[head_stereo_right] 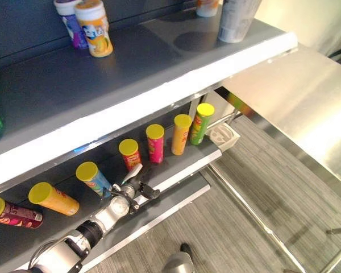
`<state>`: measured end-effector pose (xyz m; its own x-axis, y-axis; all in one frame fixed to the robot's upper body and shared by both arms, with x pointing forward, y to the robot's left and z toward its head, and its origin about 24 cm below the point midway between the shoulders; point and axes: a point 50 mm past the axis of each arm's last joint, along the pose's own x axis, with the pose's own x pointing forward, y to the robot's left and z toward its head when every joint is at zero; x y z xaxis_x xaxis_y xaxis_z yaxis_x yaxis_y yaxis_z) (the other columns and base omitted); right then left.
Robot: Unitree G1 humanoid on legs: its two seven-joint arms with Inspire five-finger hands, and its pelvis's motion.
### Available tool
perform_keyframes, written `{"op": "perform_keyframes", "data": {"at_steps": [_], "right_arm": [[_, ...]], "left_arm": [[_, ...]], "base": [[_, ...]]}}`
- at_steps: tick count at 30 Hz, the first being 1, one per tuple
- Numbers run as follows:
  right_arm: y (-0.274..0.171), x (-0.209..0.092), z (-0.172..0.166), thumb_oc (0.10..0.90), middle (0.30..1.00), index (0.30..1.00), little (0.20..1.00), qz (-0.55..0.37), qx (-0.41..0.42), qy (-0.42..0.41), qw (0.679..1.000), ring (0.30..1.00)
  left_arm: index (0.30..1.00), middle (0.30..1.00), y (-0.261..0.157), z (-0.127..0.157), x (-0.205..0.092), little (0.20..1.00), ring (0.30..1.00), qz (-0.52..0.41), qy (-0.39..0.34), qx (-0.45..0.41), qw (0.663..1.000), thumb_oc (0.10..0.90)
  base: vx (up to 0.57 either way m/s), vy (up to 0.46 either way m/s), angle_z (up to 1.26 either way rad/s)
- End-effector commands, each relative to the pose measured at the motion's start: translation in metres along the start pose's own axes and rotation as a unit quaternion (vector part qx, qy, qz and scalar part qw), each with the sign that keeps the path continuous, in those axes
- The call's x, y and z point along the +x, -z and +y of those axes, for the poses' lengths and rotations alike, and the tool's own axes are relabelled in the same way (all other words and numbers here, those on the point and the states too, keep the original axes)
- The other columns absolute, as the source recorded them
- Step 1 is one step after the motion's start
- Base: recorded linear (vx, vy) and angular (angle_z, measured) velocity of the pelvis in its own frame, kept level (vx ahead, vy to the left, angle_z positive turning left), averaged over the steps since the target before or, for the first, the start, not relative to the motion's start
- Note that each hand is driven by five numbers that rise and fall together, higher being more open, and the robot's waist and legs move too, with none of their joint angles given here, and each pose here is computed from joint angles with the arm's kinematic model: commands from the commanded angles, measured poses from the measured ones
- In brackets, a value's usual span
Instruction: Put the goods on the table back onto the shelves and tidy them up.
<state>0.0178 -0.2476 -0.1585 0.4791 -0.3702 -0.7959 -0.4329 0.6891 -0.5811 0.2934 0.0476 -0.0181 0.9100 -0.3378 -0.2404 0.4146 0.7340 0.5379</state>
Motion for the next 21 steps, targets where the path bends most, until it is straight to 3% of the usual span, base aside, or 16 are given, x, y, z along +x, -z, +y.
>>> {"op": "perform_keyframes", "data": {"at_steps": [1, 5, 13, 17, 21], "right_arm": [[0.037, -0.017, 0.007, 0.800, 0.900, 0.900, 0.900, 0.062, 0.000, -0.002, 0.998, 0.900], [0.036, -0.016, 0.008, 0.800, 0.900, 0.900, 0.900, 0.066, 0.001, -0.004, 0.998, 0.900], [0.035, -0.010, 0.000, 0.800, 0.900, 0.900, 0.900, 0.091, 0.023, 0.002, 0.996, 0.900], [0.029, -0.006, 0.000, 0.800, 0.900, 0.900, 0.900, 0.096, 0.025, -0.015, 0.995, 0.900], [0.023, -0.001, -0.003, 0.800, 0.900, 0.900, 0.900, 0.091, 0.006, -0.034, 0.995, 0.900]], "left_arm": [[0.900, 0.900, -0.053, 0.005, 0.012, 0.900, 0.900, -0.114, -0.007, -0.010, 0.993, 0.800], [0.900, 0.900, -0.048, -0.005, 0.006, 0.900, 0.900, -0.114, 0.017, -0.001, 0.993, 0.800], [0.900, 0.900, -0.033, -0.027, -0.032, 0.900, 0.900, -0.154, 0.139, 0.053, 0.977, 0.800], [0.900, 0.900, 0.002, -0.017, -0.051, 0.900, 0.900, -0.099, 0.145, 0.031, 0.984, 0.800], [0.900, 0.900, 0.062, 0.005, -0.077, 0.900, 0.900, 0.014, 0.107, 0.013, 0.994, 0.800]], "base": [[0.00, 0.062, 0.03], [-0.01, 0.064, 0.09], [0.00, 0.144, 0.06], [0.01, 0.126, -0.04], [-0.01, 0.079, 0.03]]}}
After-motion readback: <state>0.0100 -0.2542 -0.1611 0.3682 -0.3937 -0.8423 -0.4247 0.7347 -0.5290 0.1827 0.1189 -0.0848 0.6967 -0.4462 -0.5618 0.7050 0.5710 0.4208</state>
